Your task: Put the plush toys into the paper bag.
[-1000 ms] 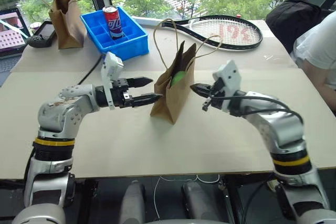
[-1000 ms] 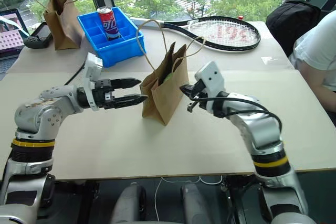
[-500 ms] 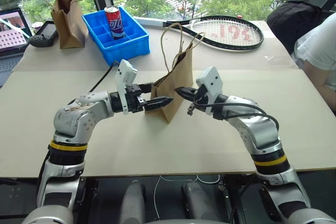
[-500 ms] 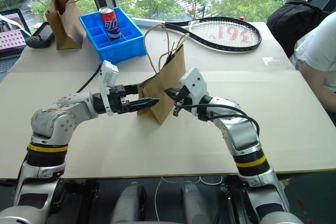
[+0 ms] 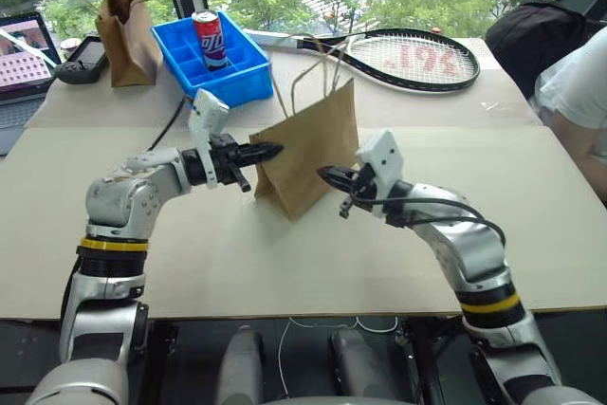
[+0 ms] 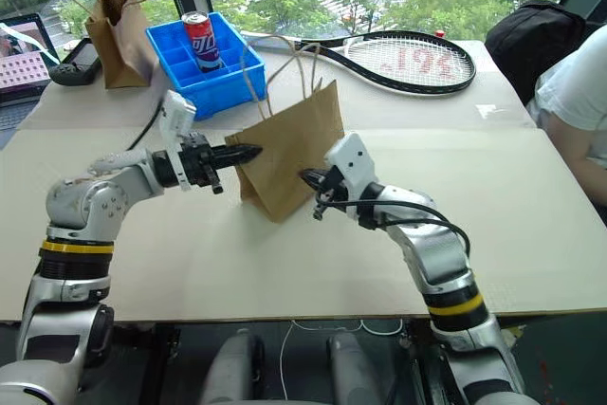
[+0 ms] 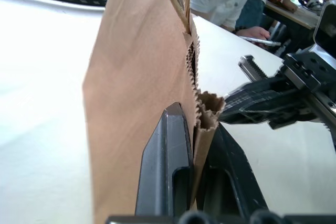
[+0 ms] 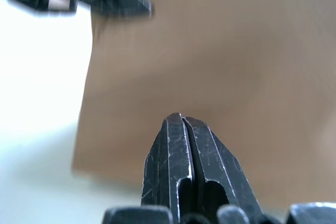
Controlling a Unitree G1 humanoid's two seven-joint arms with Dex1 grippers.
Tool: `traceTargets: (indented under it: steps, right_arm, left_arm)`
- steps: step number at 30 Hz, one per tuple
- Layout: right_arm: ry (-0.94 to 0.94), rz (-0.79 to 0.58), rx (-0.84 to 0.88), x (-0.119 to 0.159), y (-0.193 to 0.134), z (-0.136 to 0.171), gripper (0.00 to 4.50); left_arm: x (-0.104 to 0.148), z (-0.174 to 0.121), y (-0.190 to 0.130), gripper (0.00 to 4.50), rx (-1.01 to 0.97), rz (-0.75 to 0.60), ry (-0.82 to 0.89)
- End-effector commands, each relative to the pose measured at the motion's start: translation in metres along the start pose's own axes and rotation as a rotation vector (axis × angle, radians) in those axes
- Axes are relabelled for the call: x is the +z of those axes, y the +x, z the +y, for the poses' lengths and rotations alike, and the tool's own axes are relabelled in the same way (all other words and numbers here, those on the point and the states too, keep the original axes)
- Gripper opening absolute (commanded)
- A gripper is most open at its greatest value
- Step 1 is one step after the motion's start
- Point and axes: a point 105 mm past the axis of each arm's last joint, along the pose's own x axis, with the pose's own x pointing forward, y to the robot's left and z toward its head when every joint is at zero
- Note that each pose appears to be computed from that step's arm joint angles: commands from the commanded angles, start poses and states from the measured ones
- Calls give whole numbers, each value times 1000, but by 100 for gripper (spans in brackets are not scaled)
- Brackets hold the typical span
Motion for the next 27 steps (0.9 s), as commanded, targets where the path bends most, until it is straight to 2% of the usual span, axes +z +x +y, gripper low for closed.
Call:
traceTargets:
  steps: [1, 5, 9, 12, 19, 21, 22, 23, 24, 25, 27]
  right_arm:
    - [-33, 64, -16, 3, -42, -10, 0]
    - [-50, 178, -112, -9, -86, -34, 0]
    - [-53, 233, -177, -15, -109, -47, 0]
    - [-54, 246, -198, -16, -115, -50, 0]
    - [-57, 242, -199, -13, -112, -50, 0]
    - [-58, 245, -200, -13, -112, -51, 0]
    - [-58, 245, -201, -12, -112, -52, 0]
    - [-58, 245, -198, -12, -113, -53, 0]
    - [-56, 244, -195, -12, -113, -54, 0]
    - [-54, 245, -192, -12, -113, -54, 0]
    - [-50, 251, -171, -13, -113, -53, 0]
  left_arm:
    - [24, -10, -5, 7, -149, -26, 138]
    - [34, -23, -14, 7, -353, 30, 256]
    - [29, -28, -17, 7, -490, 97, 319]
    - [21, -27, -17, 7, -530, 134, 360]
    - [6, -14, -15, 7, -504, 220, 272]
    - [6, -10, -15, 71, -489, 229, 209]
    - [7, -10, -17, 75, -485, 235, 197]
    - [8, -10, -20, 106, -479, 238, 192]
    - [9, -10, -24, 160, -476, 241, 190]
    - [11, -10, -28, 171, -469, 241, 190]
    - [14, -11, -36, 243, -457, 239, 178]
